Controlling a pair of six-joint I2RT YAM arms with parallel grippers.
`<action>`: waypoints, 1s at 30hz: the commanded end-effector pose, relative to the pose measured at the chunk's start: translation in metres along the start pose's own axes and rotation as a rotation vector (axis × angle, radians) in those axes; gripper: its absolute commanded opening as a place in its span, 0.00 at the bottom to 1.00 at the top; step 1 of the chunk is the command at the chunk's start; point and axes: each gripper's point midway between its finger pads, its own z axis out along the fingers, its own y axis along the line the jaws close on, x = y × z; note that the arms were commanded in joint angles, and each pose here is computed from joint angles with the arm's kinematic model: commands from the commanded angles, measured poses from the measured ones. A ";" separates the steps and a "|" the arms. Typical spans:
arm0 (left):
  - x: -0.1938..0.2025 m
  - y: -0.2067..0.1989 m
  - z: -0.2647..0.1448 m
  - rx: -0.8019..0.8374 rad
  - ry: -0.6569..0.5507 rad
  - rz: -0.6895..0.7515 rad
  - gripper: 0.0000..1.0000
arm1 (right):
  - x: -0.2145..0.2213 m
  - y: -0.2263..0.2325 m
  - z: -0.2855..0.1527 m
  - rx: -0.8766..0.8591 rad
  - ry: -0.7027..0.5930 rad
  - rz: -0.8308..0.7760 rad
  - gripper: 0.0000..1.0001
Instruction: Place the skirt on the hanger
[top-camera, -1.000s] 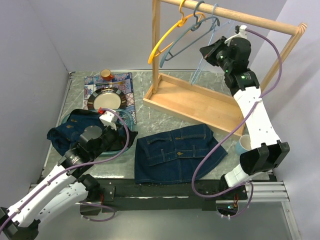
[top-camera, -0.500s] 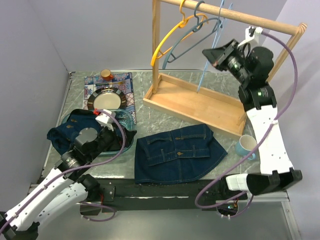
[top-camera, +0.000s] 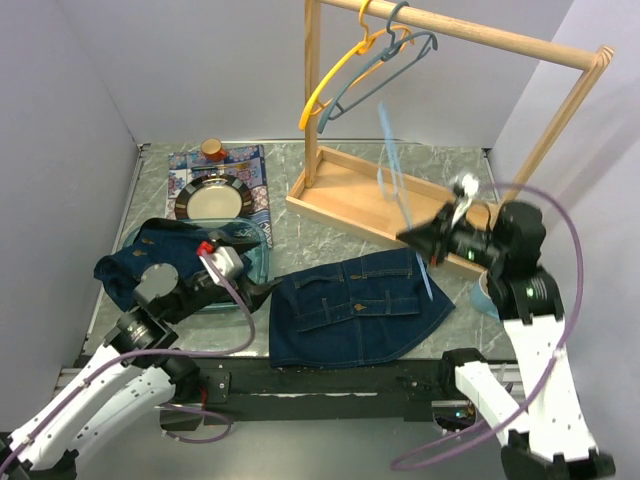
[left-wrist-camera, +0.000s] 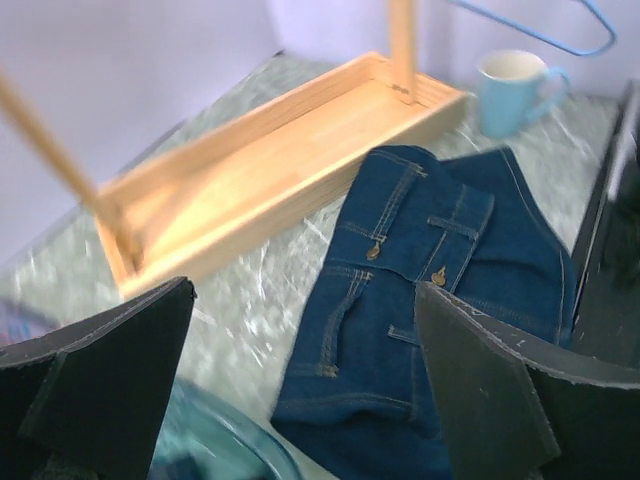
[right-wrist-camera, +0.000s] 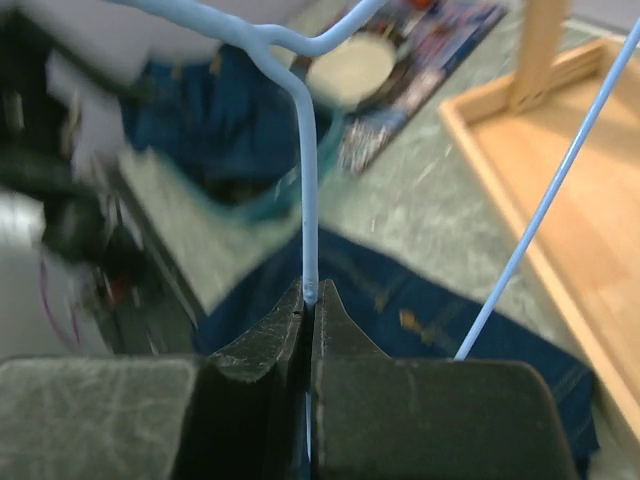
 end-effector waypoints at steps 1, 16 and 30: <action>-0.042 -0.020 0.011 0.207 -0.091 0.291 0.97 | 0.045 0.028 -0.022 -0.158 0.093 -0.241 0.00; -0.076 -0.043 0.014 0.405 -0.108 0.424 0.98 | 0.126 0.042 -0.012 -0.490 0.529 -0.347 0.00; 0.007 -0.060 0.062 0.496 0.121 0.380 0.92 | 0.136 0.065 -0.011 -0.678 0.612 -0.399 0.00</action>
